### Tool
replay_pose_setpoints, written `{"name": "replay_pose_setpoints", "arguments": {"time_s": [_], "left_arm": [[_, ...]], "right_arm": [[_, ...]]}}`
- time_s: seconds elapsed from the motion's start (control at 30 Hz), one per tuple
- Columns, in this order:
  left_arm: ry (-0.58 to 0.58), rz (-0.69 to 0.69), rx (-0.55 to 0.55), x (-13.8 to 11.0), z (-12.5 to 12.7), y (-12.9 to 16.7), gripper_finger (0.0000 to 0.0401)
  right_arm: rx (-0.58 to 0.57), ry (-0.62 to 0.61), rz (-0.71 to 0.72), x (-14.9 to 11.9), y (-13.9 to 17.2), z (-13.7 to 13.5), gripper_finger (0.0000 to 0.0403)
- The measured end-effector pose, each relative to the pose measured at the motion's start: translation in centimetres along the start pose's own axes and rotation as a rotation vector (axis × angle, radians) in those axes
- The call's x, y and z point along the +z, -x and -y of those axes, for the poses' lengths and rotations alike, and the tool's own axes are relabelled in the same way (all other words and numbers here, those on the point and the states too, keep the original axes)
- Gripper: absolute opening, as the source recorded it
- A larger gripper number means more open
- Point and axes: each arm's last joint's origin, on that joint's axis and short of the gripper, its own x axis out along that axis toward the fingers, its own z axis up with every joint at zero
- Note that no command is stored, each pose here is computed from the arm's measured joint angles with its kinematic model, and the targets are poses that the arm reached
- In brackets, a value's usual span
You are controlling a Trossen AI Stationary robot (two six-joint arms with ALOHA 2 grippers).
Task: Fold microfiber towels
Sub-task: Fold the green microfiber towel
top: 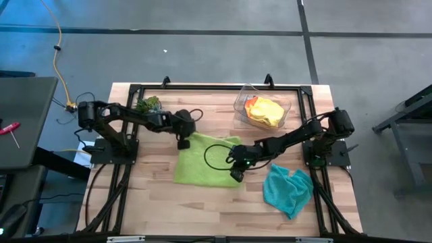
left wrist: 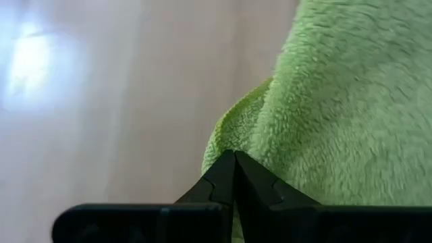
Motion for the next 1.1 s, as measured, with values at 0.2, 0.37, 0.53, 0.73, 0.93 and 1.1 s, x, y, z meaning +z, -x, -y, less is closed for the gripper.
{"name": "replay_pose_setpoints", "arguments": {"time_s": [0.2,0.37,0.53,0.73,0.93,1.1], "left_arm": [[0.147,-0.022,0.07,-0.5,-1.4,0.0,0.0],[0.251,-0.023,0.085,-0.6,-1.7,-0.1,0.0],[0.303,-0.023,0.088,-0.7,-1.9,-0.1,0.0],[0.302,-0.027,0.09,-0.7,-1.9,-0.1,0.0],[0.312,-0.05,0.179,-1.0,-2.5,0.0,0.0],[0.349,-0.049,0.197,-1.2,-3.3,0.2,0.0]], "right_arm": [[-0.03,0.003,-0.044,-0.6,0.0,0.0,0.0],[-0.045,-0.016,-0.064,-0.9,-0.1,0.2,0.0],[-0.038,-0.073,-0.145,-1.6,-1.7,0.8,0.0],[-0.005,-0.087,-0.2,-2.4,-3.0,0.7,0.0],[-0.009,-0.061,-0.268,-3.4,-2.9,0.3,0.0],[-0.009,-0.055,-0.279,-3.5,-2.9,0.3,0.0]]}}
